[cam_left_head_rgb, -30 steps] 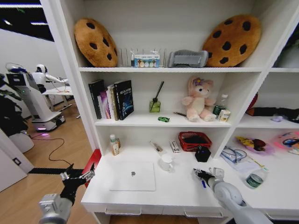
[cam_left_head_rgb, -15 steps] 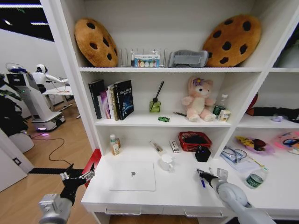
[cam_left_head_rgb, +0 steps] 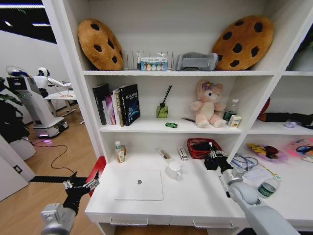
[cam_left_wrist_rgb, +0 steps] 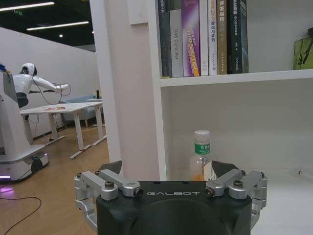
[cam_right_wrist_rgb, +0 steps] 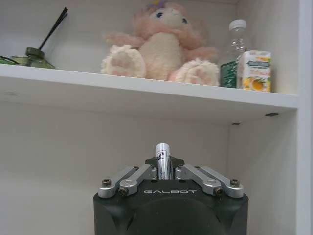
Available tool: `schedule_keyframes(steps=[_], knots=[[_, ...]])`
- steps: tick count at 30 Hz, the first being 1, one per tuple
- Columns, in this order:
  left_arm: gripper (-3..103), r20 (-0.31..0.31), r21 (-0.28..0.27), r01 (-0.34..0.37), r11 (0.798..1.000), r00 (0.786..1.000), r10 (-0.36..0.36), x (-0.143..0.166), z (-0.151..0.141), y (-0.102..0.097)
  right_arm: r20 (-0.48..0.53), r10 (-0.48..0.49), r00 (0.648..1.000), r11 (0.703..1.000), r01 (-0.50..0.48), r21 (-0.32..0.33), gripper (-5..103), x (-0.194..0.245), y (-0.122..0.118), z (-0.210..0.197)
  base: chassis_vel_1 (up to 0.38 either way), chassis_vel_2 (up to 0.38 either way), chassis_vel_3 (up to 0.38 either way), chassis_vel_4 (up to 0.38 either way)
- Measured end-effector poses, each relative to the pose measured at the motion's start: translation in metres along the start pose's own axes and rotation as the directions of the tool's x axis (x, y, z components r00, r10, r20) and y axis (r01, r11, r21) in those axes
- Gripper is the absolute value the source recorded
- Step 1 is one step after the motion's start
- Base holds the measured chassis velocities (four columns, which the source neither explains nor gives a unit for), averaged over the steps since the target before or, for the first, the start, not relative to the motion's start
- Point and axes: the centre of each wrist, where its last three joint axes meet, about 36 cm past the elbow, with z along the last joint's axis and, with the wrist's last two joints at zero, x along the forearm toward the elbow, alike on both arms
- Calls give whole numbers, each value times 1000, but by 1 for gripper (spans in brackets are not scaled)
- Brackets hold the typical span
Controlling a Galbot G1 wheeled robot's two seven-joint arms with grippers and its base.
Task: Organize the objects on the table.
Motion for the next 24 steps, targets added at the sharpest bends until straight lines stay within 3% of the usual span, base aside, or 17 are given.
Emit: schedule_keyframes(steps=[3,8,24], knots=[[100,0,0,0,1000,1000,0,0,0,0,65,51,997,998,-53,41,12,-14,-6,20,0,0,0,0],[100,0,0,0,1000,1000,0,0,0,0,103,89,991,994,-95,54,12,-32,-14,36,0,0,0,0],[100,0,0,0,1000,1000,0,0,0,0,32,140,990,988,-142,58,15,-48,-26,70,0,0,0,0]])
